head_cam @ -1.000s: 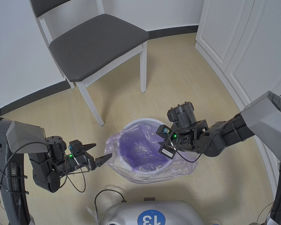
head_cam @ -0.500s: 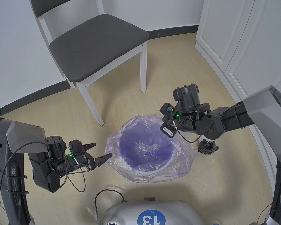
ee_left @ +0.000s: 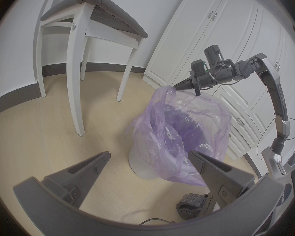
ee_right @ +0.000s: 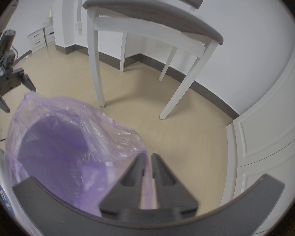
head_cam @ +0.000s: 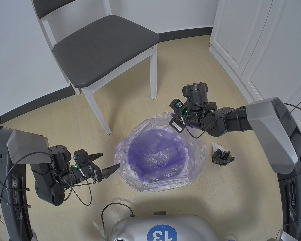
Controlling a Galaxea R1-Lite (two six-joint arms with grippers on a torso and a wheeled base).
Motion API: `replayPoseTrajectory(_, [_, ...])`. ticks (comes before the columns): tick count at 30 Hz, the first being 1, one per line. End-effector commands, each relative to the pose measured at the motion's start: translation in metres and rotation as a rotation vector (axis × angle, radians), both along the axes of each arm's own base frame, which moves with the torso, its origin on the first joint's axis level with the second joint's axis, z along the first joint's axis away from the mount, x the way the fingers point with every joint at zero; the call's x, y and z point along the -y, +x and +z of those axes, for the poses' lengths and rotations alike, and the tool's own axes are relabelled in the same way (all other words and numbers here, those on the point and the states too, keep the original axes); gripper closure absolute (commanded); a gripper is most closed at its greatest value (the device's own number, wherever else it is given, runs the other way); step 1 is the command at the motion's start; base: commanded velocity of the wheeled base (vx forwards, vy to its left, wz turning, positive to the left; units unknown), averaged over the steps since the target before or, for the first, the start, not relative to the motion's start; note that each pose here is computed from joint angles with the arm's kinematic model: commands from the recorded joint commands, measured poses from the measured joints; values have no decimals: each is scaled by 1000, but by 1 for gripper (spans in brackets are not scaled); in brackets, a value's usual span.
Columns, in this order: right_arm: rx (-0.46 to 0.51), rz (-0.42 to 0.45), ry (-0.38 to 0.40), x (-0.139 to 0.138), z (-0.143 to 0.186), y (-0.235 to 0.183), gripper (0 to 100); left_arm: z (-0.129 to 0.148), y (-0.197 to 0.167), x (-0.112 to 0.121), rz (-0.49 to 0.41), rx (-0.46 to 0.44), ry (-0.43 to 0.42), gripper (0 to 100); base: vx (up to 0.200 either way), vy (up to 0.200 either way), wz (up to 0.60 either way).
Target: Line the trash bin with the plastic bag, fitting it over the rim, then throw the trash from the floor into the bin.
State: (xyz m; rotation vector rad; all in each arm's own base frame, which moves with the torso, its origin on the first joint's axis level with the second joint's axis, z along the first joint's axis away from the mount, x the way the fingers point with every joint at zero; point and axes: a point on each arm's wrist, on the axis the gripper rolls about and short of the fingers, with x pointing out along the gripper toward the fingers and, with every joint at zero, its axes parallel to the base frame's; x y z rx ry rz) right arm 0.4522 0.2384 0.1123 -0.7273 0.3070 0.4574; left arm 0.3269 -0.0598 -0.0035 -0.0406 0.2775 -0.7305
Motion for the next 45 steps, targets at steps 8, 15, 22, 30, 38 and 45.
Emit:
replayPoseTrajectory(8, [26,4,17,5,20,-8,0,14,1,-1,7,49,-15,0,0,0,0])
replayPoseTrajectory(15, [60,9,43,7,48,-21,0,22,7,3,0,89,-23,0,0,0,0])
replayPoseTrajectory(22, [-26,84,-39,-2,38,-66,0,23,9,22,10,80,-50,0,0,0,0])
replayPoseTrajectory(30, [-98,122,-179,11,11,-81,0,21,22,36,202,119,-21,0,0,0,0])
replayPoseTrajectory(38, [-88,75,-188,31,9,-69,0,14,19,32,201,119,29,0,0,0,0])
replayPoseTrajectory(45, [-9,26,-147,44,14,-51,0,5,17,30,196,112,69,0,0,0,0])
